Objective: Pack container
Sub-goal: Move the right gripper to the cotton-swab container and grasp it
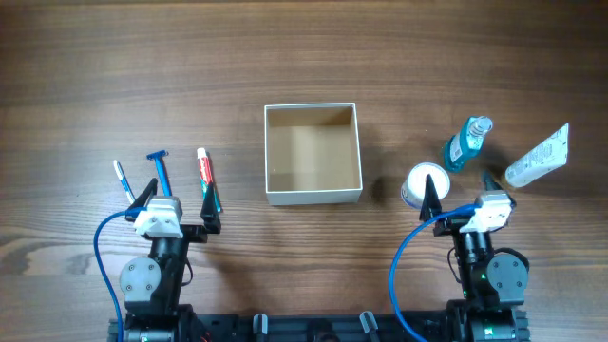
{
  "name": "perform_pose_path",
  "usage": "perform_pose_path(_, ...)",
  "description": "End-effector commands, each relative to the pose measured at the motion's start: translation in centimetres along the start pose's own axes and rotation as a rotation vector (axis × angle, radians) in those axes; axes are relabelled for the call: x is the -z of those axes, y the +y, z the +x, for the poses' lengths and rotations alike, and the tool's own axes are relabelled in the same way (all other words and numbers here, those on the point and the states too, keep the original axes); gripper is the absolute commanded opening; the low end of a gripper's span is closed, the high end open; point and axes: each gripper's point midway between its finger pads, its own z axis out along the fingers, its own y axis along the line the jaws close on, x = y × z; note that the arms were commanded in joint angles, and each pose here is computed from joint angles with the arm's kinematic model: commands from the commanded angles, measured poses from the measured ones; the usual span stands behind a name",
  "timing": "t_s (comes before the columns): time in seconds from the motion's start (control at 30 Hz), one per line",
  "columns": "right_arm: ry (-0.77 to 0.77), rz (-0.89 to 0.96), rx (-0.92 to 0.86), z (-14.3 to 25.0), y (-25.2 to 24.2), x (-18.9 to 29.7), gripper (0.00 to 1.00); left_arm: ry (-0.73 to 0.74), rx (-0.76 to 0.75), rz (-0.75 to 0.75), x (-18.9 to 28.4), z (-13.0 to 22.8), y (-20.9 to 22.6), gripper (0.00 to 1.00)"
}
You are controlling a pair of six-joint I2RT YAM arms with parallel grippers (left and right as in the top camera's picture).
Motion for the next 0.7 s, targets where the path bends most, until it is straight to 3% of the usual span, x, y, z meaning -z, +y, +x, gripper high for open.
perform_pose_path(0.0,-0.002,0.040,0.260,-0.2,-0.7,0.0,1.00,-0.003,-0.020,0.000,0.0,0.2,0.0,1.00)
perform_pose_path(0.27,-0.010,-0.028,0.210,-0.1,0.5,0.0,1.00,-0.003,-0.020,0.000,0.0,0.2,0.0,1.00)
perform_pose_path(0.33,-0.006,-0.032,0.115,-0.1,0.5,0.0,1.00,-0.006,-0.018,0.000,0.0,0.1,0.0,1.00)
perform_pose_path(0.5,0.049,-0.034,-0.078,-1.6,0.5,0.2,1.00,-0.008,0.230,-0.055,0.2,-0.8,0.9,1.00)
perform_pose_path(0.6,0.177,-0.046,-0.106,-4.1,0.7,0.2,1.00,0.056,0.299,-0.068,0.6,-2.5,0.8,1.00)
perform_pose_path(0.67,0.351,-0.070,-0.120,-5.6,1.1,-0.6,1.00,0.178,0.305,-0.092,0.4,-4.1,0.7,1.00)
